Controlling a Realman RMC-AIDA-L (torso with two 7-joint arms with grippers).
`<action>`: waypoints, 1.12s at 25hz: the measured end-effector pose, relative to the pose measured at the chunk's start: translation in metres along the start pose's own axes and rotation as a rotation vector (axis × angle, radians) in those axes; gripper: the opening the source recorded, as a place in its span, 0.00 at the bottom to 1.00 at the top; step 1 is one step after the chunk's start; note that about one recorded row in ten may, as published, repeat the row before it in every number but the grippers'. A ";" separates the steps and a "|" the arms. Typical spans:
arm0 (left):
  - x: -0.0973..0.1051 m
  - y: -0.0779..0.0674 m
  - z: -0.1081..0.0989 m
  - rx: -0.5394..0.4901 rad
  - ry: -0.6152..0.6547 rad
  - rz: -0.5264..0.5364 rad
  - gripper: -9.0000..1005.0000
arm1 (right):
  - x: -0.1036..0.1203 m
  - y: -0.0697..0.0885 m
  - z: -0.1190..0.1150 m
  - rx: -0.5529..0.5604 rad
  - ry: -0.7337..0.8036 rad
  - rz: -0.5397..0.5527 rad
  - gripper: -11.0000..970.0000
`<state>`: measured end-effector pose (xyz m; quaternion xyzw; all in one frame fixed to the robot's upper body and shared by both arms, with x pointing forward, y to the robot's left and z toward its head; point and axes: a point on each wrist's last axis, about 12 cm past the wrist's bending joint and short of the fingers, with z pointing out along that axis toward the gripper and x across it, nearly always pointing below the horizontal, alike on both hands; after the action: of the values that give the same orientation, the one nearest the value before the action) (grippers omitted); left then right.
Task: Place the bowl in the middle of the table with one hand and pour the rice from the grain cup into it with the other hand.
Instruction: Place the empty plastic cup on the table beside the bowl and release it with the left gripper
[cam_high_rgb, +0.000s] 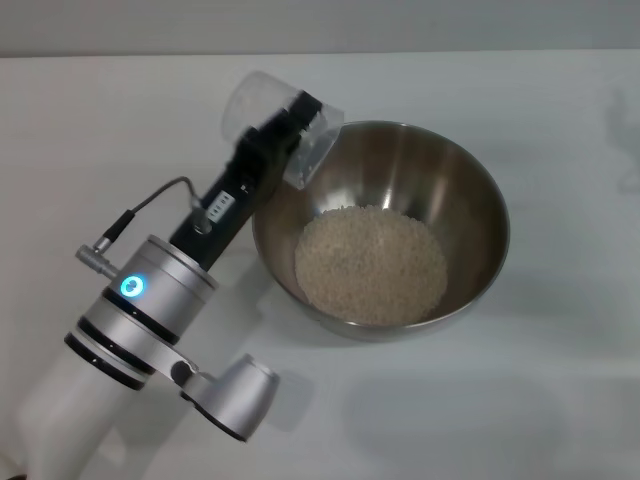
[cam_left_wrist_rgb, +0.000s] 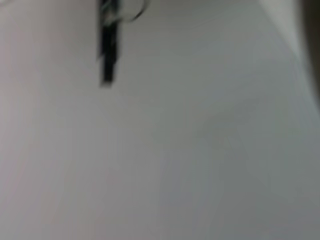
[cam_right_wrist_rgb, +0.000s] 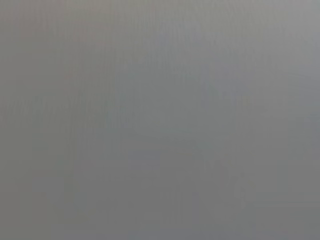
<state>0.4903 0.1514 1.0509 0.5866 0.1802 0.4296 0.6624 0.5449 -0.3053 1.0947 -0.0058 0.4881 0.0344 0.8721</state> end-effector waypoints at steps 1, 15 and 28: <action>0.001 0.002 0.000 -0.012 0.026 -0.086 0.05 | 0.000 0.000 0.000 0.000 0.000 0.000 0.44; 0.057 -0.018 -0.023 -0.181 0.483 -1.381 0.05 | 0.002 0.002 0.004 -0.006 0.012 0.000 0.44; 0.075 -0.053 -0.039 -0.083 0.712 -1.665 0.05 | 0.002 0.003 0.005 -0.012 0.009 0.004 0.44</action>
<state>0.5225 0.2369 1.0116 0.0747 0.7245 -0.0262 0.6847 0.5500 -0.3018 1.0961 -0.0101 0.4917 0.0391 0.8698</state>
